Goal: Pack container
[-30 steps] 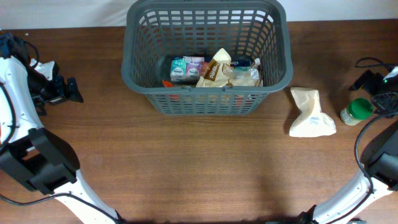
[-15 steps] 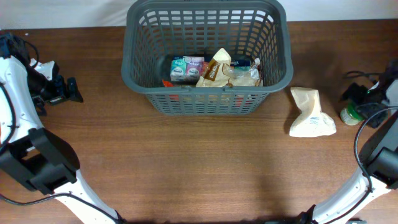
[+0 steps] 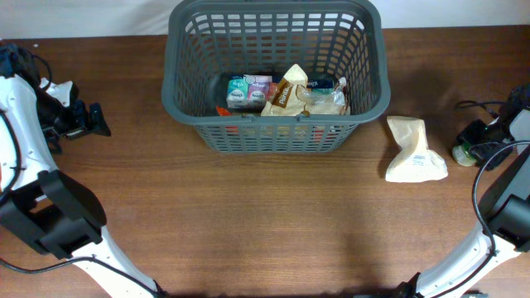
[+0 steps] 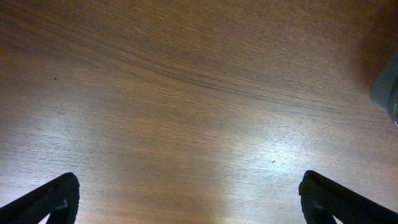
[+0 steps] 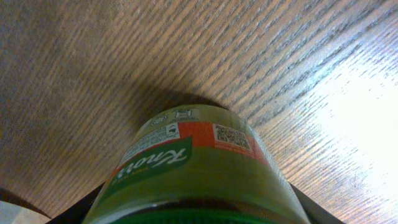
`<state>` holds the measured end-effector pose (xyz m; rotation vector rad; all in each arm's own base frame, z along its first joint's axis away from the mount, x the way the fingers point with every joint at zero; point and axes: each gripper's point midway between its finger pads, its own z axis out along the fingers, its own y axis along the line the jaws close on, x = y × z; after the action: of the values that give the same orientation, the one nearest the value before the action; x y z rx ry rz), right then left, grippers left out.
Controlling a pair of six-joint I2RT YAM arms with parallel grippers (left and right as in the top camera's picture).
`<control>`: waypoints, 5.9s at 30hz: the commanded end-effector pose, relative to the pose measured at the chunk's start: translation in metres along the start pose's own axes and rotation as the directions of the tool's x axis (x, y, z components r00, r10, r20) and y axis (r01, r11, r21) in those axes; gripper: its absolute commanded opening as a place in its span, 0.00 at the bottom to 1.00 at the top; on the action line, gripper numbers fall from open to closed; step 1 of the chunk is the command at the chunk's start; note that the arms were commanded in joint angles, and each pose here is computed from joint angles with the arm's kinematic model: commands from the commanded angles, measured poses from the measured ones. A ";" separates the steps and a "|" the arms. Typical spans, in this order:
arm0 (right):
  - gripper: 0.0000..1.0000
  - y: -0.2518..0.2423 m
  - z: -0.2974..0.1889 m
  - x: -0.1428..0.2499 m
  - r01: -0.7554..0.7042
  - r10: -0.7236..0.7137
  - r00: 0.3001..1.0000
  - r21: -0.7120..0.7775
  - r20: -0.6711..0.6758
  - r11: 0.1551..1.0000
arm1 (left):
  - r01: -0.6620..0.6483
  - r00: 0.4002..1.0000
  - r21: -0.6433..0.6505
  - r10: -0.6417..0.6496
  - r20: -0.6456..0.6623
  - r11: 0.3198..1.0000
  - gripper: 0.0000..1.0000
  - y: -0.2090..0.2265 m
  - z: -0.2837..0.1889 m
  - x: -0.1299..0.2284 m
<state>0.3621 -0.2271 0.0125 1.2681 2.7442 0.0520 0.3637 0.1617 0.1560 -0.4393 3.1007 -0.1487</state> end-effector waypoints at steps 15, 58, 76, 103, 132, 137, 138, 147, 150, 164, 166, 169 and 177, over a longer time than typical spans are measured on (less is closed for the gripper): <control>0.04 0.209 -0.333 0.077 0.606 -0.418 0.755 -0.296 0.505 0.738 | 0.014 1.000 -0.002 -0.014 -0.008 1.000 0.99 0.003 0.002 0.002; 0.96 0.350 -0.357 0.170 0.905 -0.670 0.313 0.002 0.673 0.425 | 0.014 1.000 -0.002 -0.014 -0.008 1.000 0.99 0.003 0.002 0.002; 0.89 0.153 -0.124 0.040 0.485 -0.489 0.872 -0.126 -0.002 0.865 | 0.014 1.000 -0.002 -0.014 -0.008 1.000 0.99 0.003 0.002 0.002; 0.04 0.133 -0.059 0.063 0.474 -0.482 0.875 -0.131 -0.037 0.871 | 0.014 1.000 -0.002 -0.014 -0.008 1.000 0.99 0.003 0.002 0.002; 0.04 0.413 -0.168 0.226 0.932 -0.866 0.318 -0.292 0.385 0.213 | 0.014 1.000 -0.002 -0.014 -0.008 1.000 0.99 0.003 0.002 0.002; 0.04 0.410 -0.150 0.228 0.928 -0.884 0.323 -0.299 0.339 0.224 | 0.014 1.000 -0.002 -0.014 -0.008 1.000 0.99 0.003 0.002 0.002; 0.04 0.410 -0.150 0.228 0.928 -0.883 0.322 -0.296 0.341 0.224 | 0.014 1.000 -0.002 -0.014 -0.008 1.000 0.99 0.003 0.002 0.002; 0.99 0.409 -0.199 0.222 0.941 -0.847 0.308 -0.268 0.433 0.205 | 0.014 1.000 -0.002 -0.014 -0.008 1.000 0.99 0.003 0.002 0.002; 0.99 0.406 -0.252 0.211 0.955 -0.791 0.290 -0.214 0.540 0.204 | 0.014 1.000 -0.002 -0.014 -0.008 1.000 0.99 0.003 0.002 0.002; 0.99 0.266 -0.468 0.120 0.818 -0.477 0.256 0.074 0.841 0.571 | 0.014 1.000 -0.002 -0.014 -0.008 1.000 0.99 0.003 0.002 0.002; 0.99 0.241 -0.468 0.106 0.769 -0.459 0.314 0.061 0.831 0.636 | 0.014 1.000 -0.002 -0.014 -0.008 1.000 0.99 0.003 0.002 0.002; 0.99 0.203 -0.453 0.081 0.678 -0.440 0.432 0.038 0.787 0.734 | 0.014 1.000 -0.002 -0.014 -0.008 1.000 0.99 0.003 0.002 0.002; 0.99 0.154 -0.397 0.054 0.569 -0.419 0.661 -0.052 0.622 0.820 | 0.014 1.000 -0.002 -0.014 -0.008 1.000 0.99 0.003 0.002 0.002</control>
<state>0.3924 -0.0758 0.4304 0.2772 2.2726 -0.1345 0.3635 0.1616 0.1555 -0.4396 3.1021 -0.1495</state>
